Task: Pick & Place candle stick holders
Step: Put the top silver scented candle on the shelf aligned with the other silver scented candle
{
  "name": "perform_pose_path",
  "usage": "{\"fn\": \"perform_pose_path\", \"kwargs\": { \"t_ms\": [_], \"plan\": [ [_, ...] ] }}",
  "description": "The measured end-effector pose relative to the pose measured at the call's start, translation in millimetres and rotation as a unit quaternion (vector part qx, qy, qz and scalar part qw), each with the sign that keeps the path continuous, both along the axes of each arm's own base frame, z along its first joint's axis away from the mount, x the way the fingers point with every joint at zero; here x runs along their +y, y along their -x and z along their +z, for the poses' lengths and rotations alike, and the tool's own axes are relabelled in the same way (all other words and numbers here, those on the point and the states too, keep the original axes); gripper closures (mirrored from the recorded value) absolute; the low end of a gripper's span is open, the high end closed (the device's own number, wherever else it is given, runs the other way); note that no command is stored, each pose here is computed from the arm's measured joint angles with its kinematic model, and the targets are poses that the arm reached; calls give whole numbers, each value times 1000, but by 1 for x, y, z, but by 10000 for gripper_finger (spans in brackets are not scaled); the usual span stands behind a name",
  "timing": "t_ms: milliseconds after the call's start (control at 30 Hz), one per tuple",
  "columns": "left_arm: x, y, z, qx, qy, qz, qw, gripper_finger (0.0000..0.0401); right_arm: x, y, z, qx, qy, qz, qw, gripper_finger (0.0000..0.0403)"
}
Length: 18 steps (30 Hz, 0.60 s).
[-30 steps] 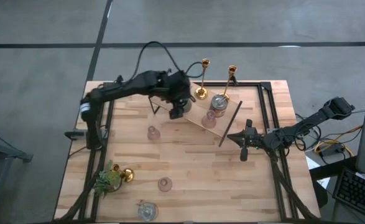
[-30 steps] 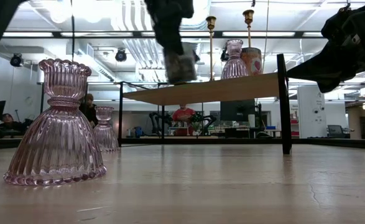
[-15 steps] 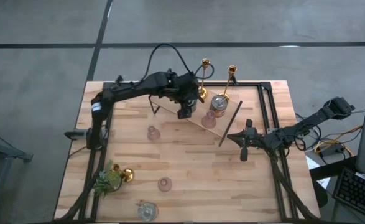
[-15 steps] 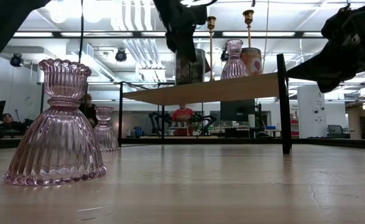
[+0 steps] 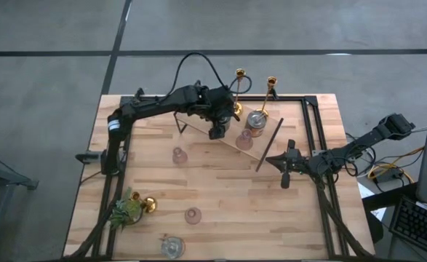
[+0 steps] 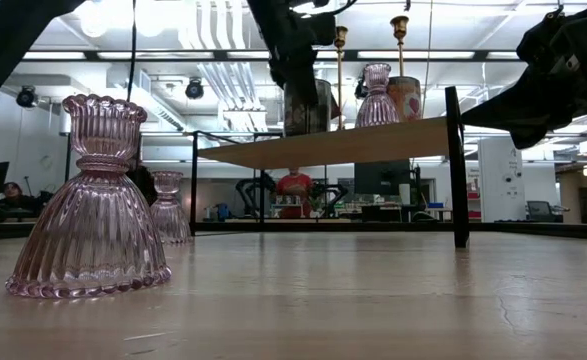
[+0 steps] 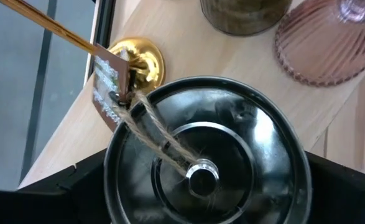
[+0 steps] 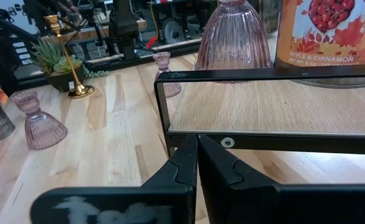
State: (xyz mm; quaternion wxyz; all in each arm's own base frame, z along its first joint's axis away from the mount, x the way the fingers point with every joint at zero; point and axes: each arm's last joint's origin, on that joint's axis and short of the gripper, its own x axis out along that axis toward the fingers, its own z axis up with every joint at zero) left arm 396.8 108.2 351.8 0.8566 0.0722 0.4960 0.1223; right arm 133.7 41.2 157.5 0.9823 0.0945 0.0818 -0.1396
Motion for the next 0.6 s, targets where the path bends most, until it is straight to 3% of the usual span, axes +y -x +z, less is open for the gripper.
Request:
{"fn": "perform_pose_path", "kwargs": {
  "t_ms": [600],
  "plan": [
    [-1,-9,5,-40,-27,-26,998,16,0,0,0,0,0,0,1000,394]
  ]
}}
